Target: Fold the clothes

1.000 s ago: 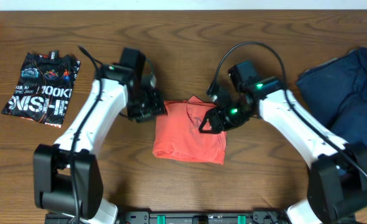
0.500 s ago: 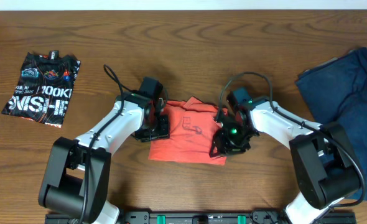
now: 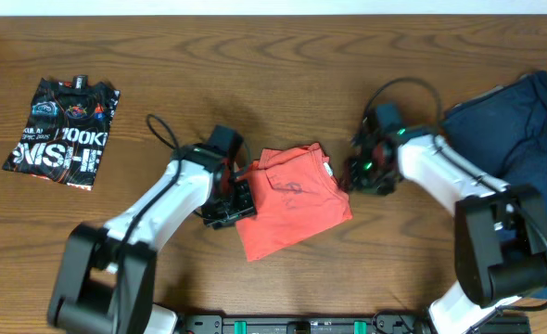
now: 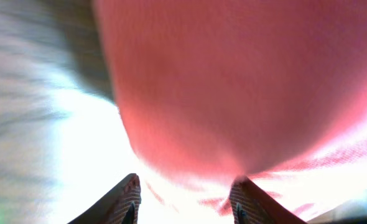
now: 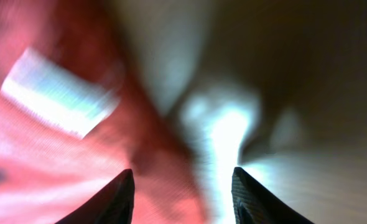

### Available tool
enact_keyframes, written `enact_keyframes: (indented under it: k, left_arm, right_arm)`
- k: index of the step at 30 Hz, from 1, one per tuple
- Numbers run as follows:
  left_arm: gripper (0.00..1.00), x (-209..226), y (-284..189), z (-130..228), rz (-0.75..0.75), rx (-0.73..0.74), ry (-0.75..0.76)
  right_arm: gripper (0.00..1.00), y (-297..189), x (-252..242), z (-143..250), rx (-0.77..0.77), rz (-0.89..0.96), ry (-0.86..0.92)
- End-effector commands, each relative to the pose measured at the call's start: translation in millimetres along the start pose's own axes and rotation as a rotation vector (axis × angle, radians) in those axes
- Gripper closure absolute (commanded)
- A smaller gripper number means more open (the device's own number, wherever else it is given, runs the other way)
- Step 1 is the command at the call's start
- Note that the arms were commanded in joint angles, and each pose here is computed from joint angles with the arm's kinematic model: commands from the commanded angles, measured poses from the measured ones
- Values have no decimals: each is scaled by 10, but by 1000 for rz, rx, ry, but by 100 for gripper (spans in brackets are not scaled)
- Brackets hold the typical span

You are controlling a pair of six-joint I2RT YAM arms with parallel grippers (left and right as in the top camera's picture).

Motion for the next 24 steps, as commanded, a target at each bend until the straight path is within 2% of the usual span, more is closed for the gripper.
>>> enact_keyframes:
  k: [1,3,6,10,13,17,24]
  left_arm:
    - [46,-38,-422,-287,3,-235,17]
    - [36,-89,-677,-501,10,-401,83]
    - [36,-223,-947,-741,45,-580,190]
    - [35,-375,-1012,-915,74,-660,282]
    - [36,-417,-862,-973,81,-626,294]
    - [36,-506,-486,-919,135,-471,347]
    - [37,-297,-7,-782,66,-271,306]
  right_arm:
    - [48,-299,-177,-352,-115,145,-33]
    - [47,-536,-88,-471,-166,143,-47]
    - [47,-866,56,-538,-229,118,-65]
    - [48,-1012,283,-320,-186,15,-88]
    - [48,-959,432,-60,-77,-46,-112]
    - [48,-778,700,290,55,-172,-193]
    - [48,-290,768,699,148,-203,-254]
Point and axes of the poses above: each gripper's point midway between its finger pads, its own y axis out along the fingers, its own x axis along the line the jaws close on, z = x × y, the point moved 2 cm from there along -y, back along the fingers, and after that the axes turned 4 degrees about -y, right-handed, at the moved point
